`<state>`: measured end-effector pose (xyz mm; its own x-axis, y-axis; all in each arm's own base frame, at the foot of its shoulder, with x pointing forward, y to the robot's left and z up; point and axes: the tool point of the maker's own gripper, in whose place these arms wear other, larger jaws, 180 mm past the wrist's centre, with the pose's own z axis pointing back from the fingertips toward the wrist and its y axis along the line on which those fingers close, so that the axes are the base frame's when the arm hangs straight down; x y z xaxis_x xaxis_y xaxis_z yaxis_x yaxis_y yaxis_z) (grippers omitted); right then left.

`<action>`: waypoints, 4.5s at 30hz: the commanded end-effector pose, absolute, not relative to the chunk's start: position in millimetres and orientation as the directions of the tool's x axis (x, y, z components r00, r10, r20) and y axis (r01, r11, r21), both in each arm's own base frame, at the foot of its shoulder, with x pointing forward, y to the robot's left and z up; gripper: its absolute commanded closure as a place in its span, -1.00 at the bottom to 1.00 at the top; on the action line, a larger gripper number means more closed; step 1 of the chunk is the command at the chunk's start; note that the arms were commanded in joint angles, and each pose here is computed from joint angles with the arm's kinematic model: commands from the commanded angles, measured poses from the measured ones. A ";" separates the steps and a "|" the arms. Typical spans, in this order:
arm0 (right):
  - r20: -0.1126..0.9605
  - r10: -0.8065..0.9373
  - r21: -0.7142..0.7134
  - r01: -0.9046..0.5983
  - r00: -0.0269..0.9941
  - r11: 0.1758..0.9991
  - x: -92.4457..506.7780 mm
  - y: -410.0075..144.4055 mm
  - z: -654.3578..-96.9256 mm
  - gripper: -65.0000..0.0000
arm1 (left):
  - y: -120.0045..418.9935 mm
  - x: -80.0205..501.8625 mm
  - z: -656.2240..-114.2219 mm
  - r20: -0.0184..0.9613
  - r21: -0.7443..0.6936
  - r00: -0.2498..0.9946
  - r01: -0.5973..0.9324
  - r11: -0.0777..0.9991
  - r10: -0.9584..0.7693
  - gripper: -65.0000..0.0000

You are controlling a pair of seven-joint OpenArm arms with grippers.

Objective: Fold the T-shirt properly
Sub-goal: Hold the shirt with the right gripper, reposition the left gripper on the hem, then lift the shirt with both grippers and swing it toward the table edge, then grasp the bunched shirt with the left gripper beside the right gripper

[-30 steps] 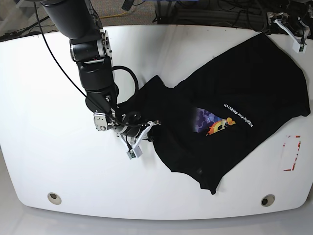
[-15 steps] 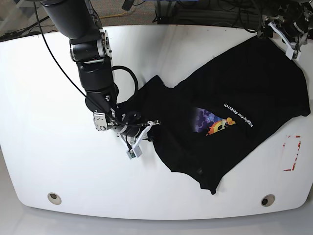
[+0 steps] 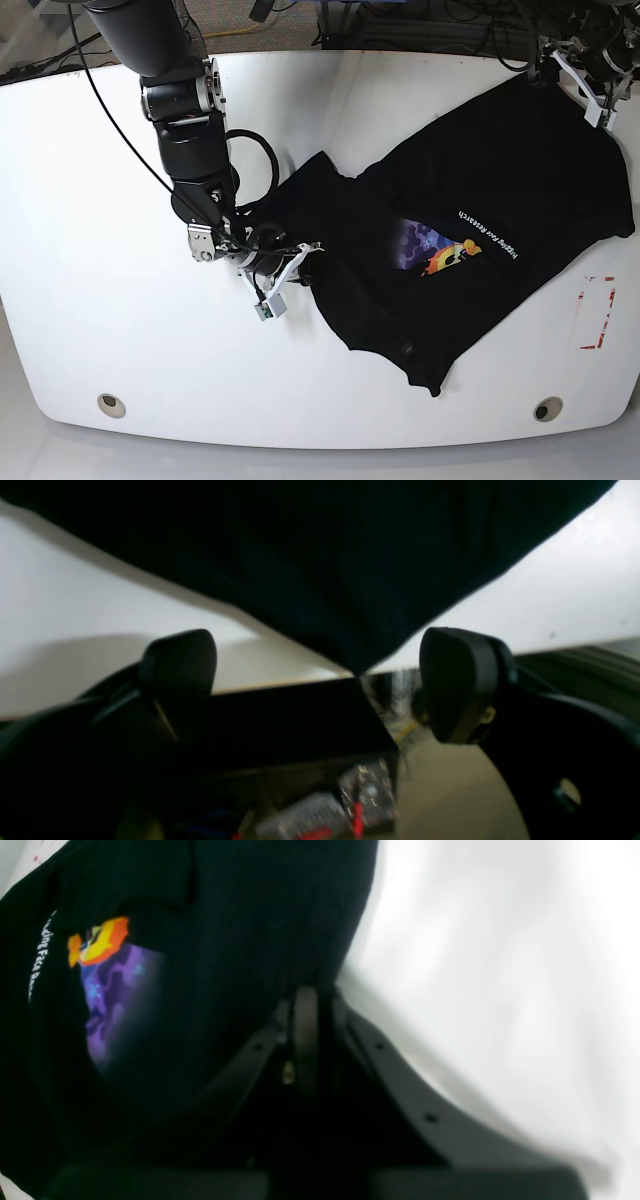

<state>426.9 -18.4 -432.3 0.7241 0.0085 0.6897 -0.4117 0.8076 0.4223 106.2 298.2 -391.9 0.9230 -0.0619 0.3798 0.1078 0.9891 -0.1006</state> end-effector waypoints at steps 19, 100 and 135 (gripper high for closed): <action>0.663 0.076 0.374 -0.417 0.745 0.829 424.6 -28.0 -439.5 1.00 | 266.8 122.8 -427.2 0.341 -0.239 0.939 0.138 0.961 -0.050 -0.36; 0.871 0.471 -0.388 -0.396 0.138 0.832 478.0 -171.9 -116.0 1.00 | 198.4 396.4 -181.0 0.631 0.563 0.460 0.283 0.777 -0.624 -0.53; 0.893 0.376 -0.256 -0.409 0.246 0.876 456.1 -173.2 -183.9 1.00 | -0.3 429.3 -353.8 0.782 0.131 0.408 0.632 0.764 -0.471 -0.55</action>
